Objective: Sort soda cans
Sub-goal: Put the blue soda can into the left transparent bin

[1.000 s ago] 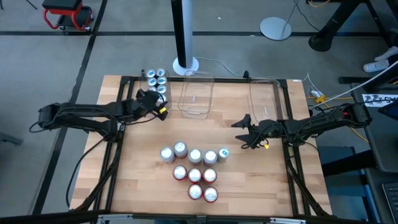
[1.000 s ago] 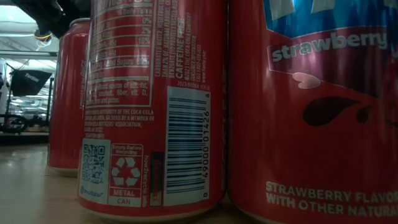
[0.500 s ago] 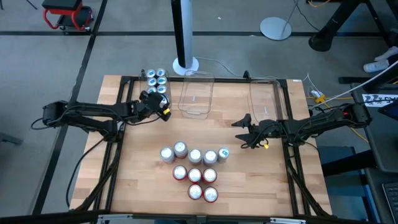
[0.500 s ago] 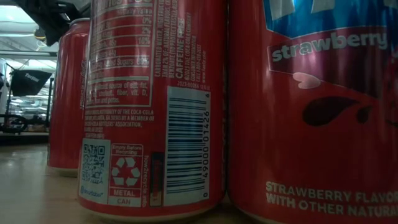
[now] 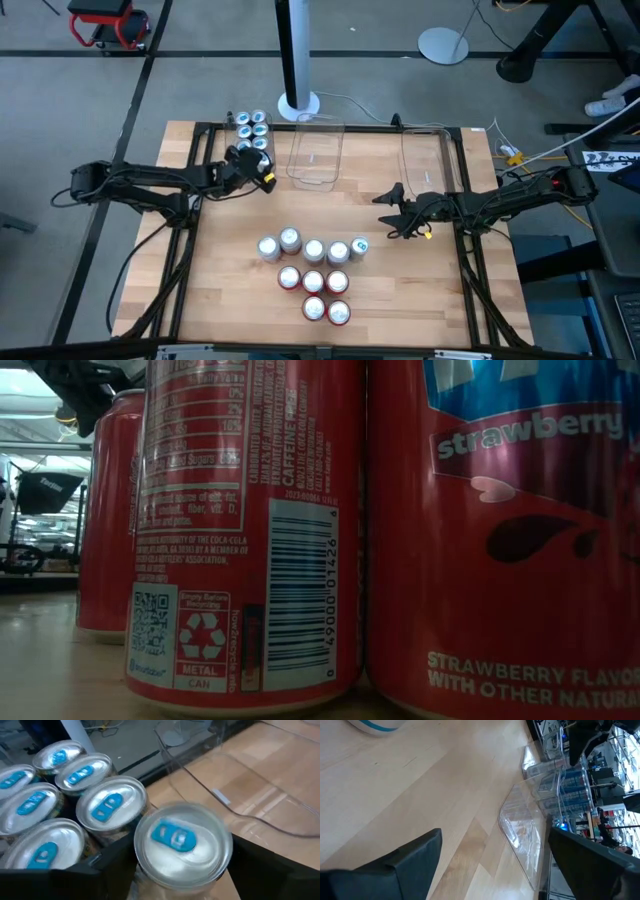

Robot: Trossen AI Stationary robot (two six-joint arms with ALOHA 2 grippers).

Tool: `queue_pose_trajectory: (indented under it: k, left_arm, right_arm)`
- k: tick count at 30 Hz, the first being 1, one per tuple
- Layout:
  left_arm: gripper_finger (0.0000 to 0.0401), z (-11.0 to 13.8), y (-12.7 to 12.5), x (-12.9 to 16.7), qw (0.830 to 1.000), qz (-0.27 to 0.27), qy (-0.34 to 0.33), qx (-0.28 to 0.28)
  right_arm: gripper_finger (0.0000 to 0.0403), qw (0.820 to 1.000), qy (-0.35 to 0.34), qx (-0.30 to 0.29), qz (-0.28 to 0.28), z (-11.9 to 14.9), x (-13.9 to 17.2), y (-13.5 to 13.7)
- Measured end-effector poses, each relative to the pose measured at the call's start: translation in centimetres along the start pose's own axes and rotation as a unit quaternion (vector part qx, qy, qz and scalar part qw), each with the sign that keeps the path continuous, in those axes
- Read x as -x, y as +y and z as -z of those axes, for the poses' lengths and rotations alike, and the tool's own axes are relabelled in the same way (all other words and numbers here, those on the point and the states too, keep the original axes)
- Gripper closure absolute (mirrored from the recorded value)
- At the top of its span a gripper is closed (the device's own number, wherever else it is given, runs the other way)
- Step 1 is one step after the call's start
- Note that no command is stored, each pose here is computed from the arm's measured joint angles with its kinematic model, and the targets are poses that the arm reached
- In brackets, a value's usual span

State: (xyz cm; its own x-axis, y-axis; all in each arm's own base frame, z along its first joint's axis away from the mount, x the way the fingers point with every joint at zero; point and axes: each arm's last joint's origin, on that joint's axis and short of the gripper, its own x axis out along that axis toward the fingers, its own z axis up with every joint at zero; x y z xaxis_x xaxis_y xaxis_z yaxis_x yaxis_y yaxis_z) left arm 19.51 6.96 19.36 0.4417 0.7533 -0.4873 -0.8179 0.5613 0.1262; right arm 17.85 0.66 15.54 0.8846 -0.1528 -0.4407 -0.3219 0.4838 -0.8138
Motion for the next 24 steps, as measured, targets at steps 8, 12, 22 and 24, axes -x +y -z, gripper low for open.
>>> queue_pose_trajectory:
  k: [8, 12, 22, 24]
  left_arm:
    - [0.0078, -0.2, 0.1, 0.0, 1.000, -0.002, -0.002, -0.014]
    - [0.0075, -2.1, 0.0, 1.0, 0.999, 0.011, -0.032, -0.022]
    - [0.0074, -6.1, -1.2, 4.3, 0.979, 0.182, -0.076, -0.051]
    - [0.0074, -6.5, -2.0, 4.7, 0.964, 0.244, -0.093, -0.053]
  right_arm:
    - [0.0036, 1.000, 0.000, 0.000, 0.000, 0.0, 0.0, 0.0]
    - [0.0036, 1.000, 0.000, 0.000, 0.000, 0.0, 0.0, 0.0]
    - [0.0036, 1.000, 0.000, 0.000, 0.000, 0.0, 0.0, 0.0]
    - [0.0036, 1.000, 0.000, 0.000, 0.000, 0.0, 0.0, 0.0]
